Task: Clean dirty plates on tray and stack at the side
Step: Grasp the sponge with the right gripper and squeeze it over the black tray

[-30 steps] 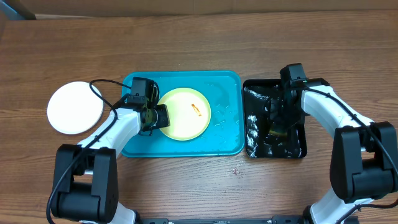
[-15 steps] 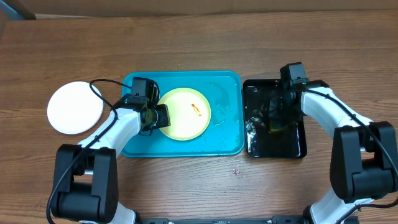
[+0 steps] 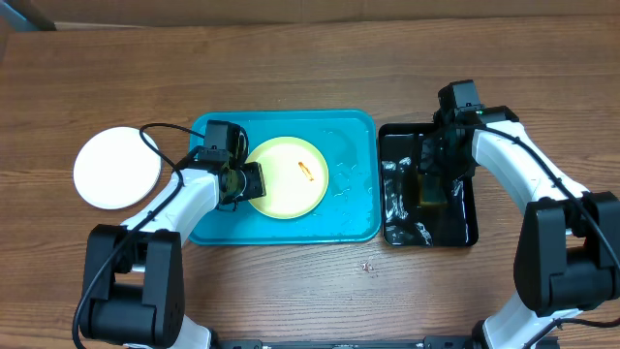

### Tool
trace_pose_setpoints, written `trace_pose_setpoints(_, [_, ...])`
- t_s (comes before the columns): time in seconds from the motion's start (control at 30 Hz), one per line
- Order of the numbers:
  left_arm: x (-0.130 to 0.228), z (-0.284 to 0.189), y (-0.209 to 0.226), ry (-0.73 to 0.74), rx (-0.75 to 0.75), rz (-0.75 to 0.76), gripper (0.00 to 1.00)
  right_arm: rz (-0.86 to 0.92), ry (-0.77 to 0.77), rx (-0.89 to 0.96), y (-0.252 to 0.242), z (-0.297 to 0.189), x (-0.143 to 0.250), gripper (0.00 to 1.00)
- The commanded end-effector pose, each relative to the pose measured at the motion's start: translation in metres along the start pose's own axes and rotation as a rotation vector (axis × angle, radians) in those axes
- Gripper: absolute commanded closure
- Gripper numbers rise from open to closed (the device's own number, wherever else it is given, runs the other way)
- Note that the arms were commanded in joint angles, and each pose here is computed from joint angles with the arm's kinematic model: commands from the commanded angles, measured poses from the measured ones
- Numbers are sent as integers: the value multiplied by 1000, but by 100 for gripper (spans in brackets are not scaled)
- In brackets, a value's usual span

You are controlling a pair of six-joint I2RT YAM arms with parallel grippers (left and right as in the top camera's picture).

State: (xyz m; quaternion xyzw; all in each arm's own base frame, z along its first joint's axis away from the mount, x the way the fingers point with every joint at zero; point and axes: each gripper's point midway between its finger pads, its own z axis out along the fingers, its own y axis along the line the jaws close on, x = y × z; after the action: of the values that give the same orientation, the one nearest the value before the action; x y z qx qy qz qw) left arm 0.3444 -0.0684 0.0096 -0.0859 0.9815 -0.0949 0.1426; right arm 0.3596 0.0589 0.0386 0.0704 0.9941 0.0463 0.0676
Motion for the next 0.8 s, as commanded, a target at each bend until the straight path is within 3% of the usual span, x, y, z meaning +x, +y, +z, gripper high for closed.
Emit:
trace_pose_setpoints(0.0, [0,3,-2,7,0,24,47,-1,23,31,-7,9,11,46])
trace_pose_setpoints(0.3, [-4,3,6,-12,-47,28,43,-3,-9,8,-10,40,23,45])
trace_pose_setpoints(0.37, [-3,3,6,-10,-46,28,42,-4,2,-32,-4,41,26,54])
trace_pose_setpoints(0.43, [-2,3,6,-6,-47,27,42,-4,3,-51,1,34,22,89])
trace_pose_setpoints(0.47, [-2,3,6,-4,-49,27,42,-5,2,-53,3,29,18,96])
trace_pose_setpoints(0.67, [-2,3,6,-4,-49,27,41,-6,-8,-57,14,-14,-8,96])
trace_pose_setpoints(0.7, [-3,3,6,-6,-48,28,43,-5,7,-48,13,-20,-7,96])
trace_pose_setpoints(0.73, [-3,3,6,-8,-47,28,52,-6,16,-42,13,-22,-5,96])
trace_pose_setpoints(0.77, [-4,3,6,-11,-46,28,71,-5,28,-32,11,-22,-2,96])
